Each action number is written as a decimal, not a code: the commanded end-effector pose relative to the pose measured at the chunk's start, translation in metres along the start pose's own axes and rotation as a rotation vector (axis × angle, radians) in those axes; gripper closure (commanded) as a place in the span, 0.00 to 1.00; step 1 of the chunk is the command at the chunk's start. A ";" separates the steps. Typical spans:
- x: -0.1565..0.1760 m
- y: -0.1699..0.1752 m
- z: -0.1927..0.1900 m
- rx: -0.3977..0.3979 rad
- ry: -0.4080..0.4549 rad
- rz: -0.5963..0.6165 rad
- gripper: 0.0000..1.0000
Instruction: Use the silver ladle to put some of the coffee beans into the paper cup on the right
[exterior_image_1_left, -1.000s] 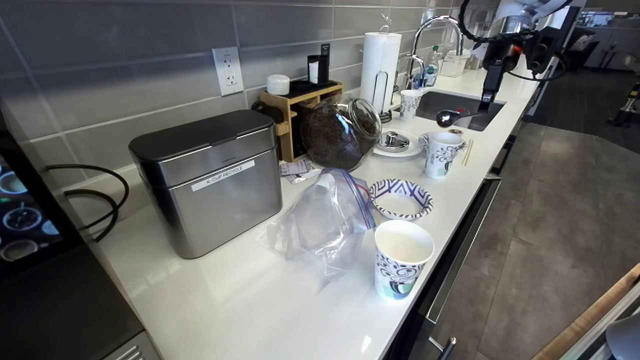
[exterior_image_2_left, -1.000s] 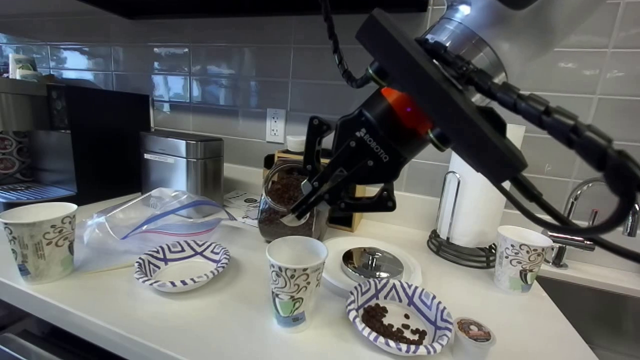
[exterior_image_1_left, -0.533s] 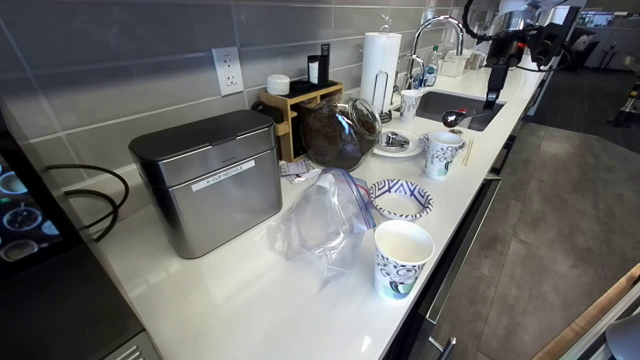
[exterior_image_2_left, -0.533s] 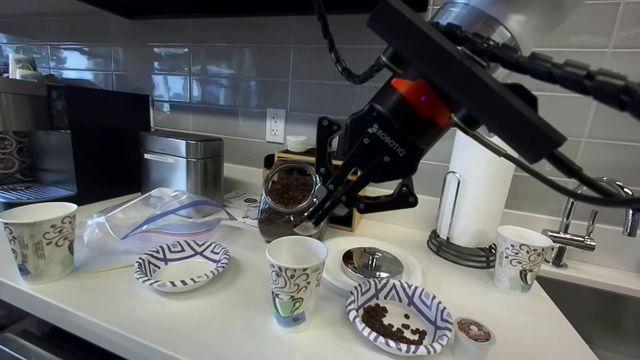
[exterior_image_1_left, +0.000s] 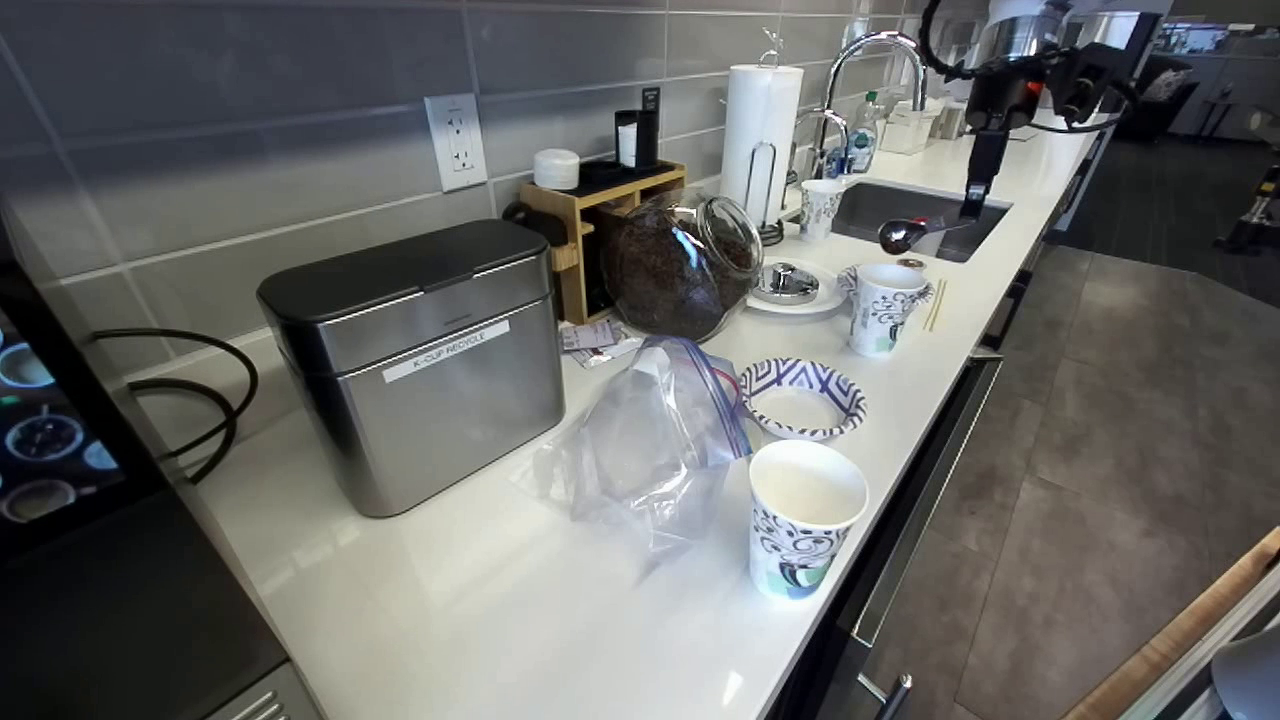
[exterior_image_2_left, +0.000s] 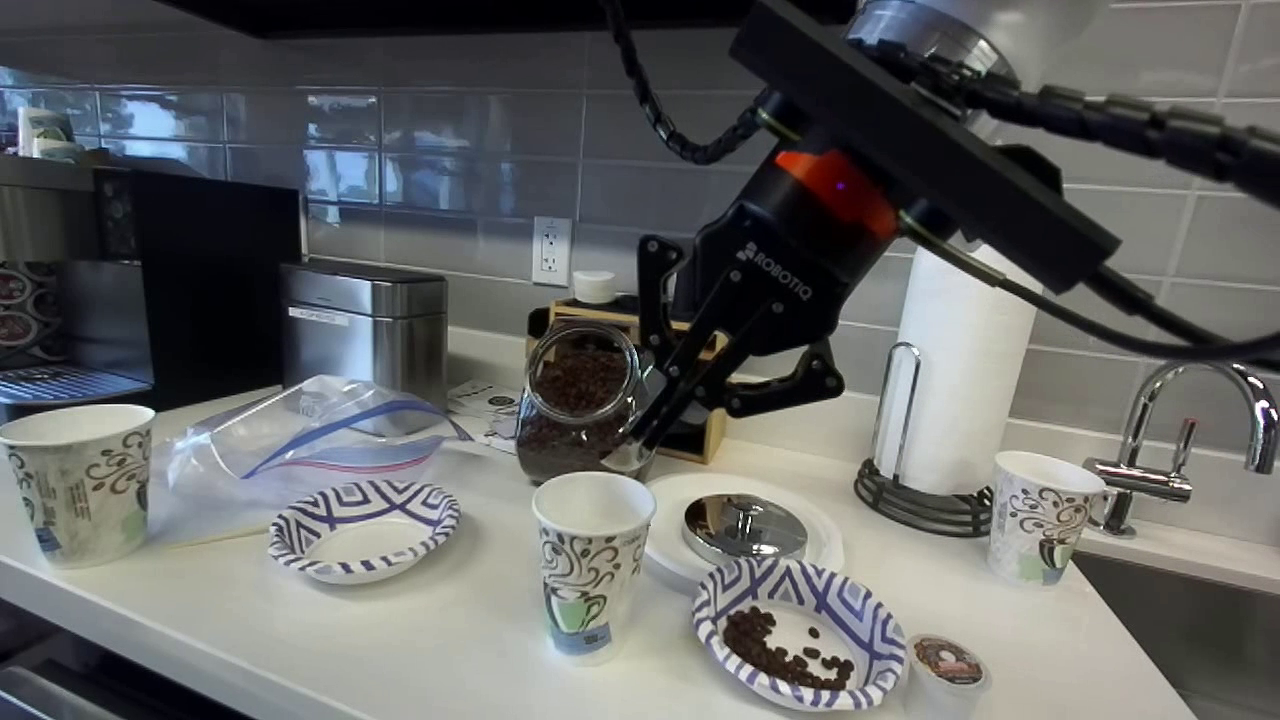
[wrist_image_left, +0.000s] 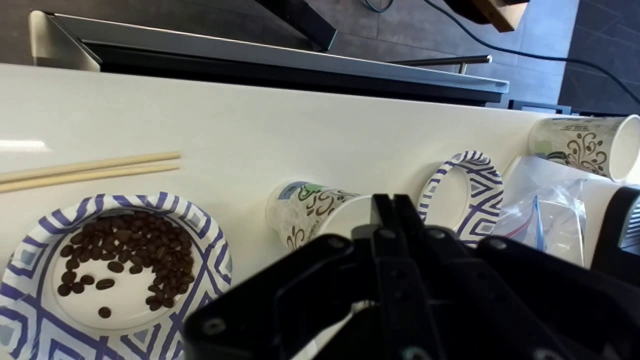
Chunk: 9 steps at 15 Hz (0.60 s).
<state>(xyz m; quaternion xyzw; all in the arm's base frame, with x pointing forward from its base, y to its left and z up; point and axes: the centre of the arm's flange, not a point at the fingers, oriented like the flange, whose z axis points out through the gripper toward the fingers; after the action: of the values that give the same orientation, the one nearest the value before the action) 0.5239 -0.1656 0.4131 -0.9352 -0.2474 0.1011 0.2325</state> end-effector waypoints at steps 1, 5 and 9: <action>-0.006 -0.016 0.006 -0.077 -0.028 -0.023 0.99; -0.004 -0.025 0.007 -0.138 -0.037 -0.044 0.99; -0.003 -0.032 0.007 -0.182 -0.025 -0.072 0.99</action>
<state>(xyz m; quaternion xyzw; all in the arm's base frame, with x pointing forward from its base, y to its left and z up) 0.5210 -0.1503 0.4216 -0.9409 -0.2796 0.0914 0.1677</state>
